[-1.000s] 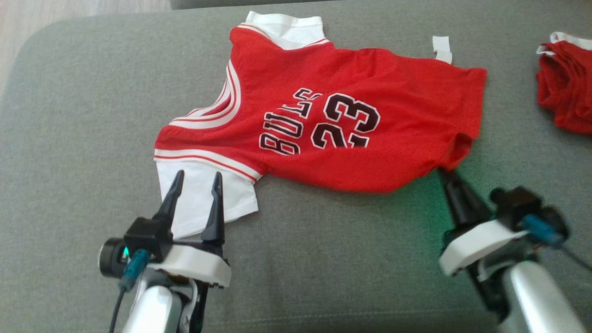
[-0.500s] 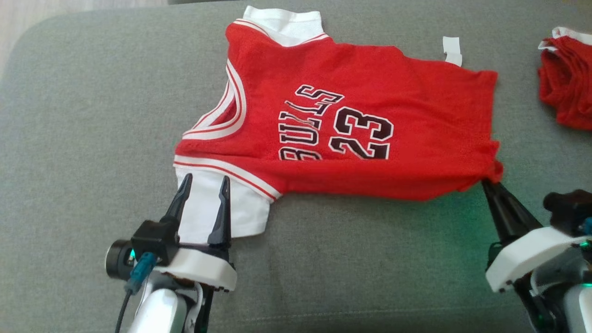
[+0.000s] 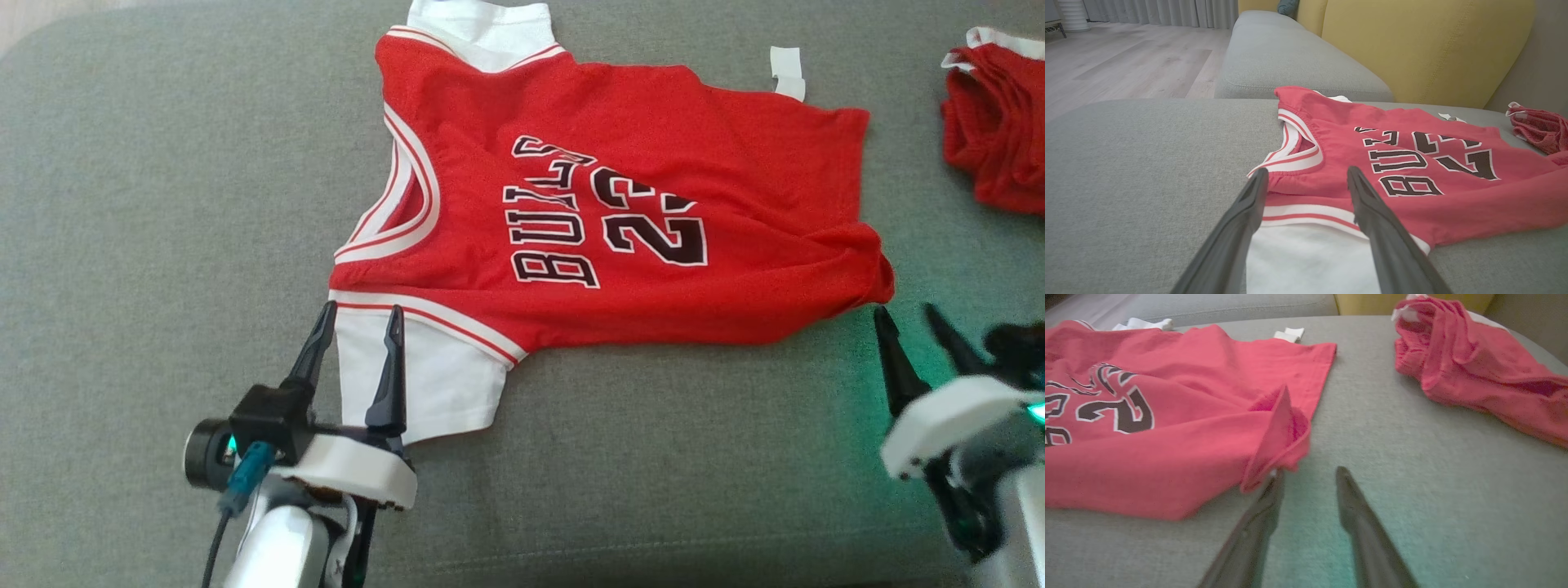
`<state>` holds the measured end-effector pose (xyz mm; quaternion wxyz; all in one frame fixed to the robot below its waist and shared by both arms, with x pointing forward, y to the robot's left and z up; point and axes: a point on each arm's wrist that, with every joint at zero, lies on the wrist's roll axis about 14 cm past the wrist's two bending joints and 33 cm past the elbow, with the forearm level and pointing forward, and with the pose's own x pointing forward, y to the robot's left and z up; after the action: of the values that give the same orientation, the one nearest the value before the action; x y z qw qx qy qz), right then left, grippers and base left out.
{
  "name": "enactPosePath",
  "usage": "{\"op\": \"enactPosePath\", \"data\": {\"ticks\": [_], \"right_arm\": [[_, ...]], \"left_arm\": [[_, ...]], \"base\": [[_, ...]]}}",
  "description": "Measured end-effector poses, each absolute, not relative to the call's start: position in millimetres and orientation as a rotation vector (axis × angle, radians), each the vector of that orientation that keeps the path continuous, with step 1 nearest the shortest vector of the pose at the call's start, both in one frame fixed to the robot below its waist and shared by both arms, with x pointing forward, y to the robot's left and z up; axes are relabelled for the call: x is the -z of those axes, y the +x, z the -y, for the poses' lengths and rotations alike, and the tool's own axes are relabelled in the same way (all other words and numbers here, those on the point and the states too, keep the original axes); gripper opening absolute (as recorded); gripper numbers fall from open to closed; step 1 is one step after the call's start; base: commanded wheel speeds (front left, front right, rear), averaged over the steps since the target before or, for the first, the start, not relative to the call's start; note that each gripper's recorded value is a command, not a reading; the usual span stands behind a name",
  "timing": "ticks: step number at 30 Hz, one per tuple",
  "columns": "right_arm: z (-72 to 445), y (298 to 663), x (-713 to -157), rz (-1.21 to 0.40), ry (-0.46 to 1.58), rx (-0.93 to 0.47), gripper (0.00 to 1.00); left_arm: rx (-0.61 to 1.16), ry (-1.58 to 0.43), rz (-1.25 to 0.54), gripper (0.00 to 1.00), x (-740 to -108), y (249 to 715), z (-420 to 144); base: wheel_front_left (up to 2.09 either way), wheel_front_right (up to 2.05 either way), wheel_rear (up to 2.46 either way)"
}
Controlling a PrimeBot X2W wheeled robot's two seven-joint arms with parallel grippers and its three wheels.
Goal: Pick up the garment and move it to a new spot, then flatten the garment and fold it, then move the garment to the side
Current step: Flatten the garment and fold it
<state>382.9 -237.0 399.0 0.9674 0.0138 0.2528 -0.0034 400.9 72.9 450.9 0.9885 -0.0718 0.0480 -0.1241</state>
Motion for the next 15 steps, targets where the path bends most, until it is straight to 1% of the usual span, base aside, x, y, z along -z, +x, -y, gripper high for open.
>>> {"op": "enactPosePath", "data": {"ticks": [5, 9, 12, 15], "right_arm": [[259.8, 367.9, -406.2, -0.468, 0.016, 0.084, 1.0], [230.6, 371.0, -420.0, -0.411, 0.061, 0.043, 1.0], [210.6, 368.1, -411.1, -0.444, 0.096, 0.004, 1.0], [208.2, 363.2, -395.7, -0.485, 0.113, 0.003, 1.0]], "left_arm": [[0.25, -0.145, -0.1, 1.0, -449.6, 401.6, -72.3], [0.252, -0.146, -0.104, 1.0, -448.2, 402.0, -71.5], [0.253, -0.147, -0.109, 1.0, -446.2, 402.4, -71.2], [0.25, -0.147, -0.107, 1.0, -446.3, 404.1, -72.3]], "base": [[0.0, 0.0, 0.0], [0.0, 0.0, 0.0], [0.0, 0.0, 0.0], [0.0, 0.0, 0.0]]}}
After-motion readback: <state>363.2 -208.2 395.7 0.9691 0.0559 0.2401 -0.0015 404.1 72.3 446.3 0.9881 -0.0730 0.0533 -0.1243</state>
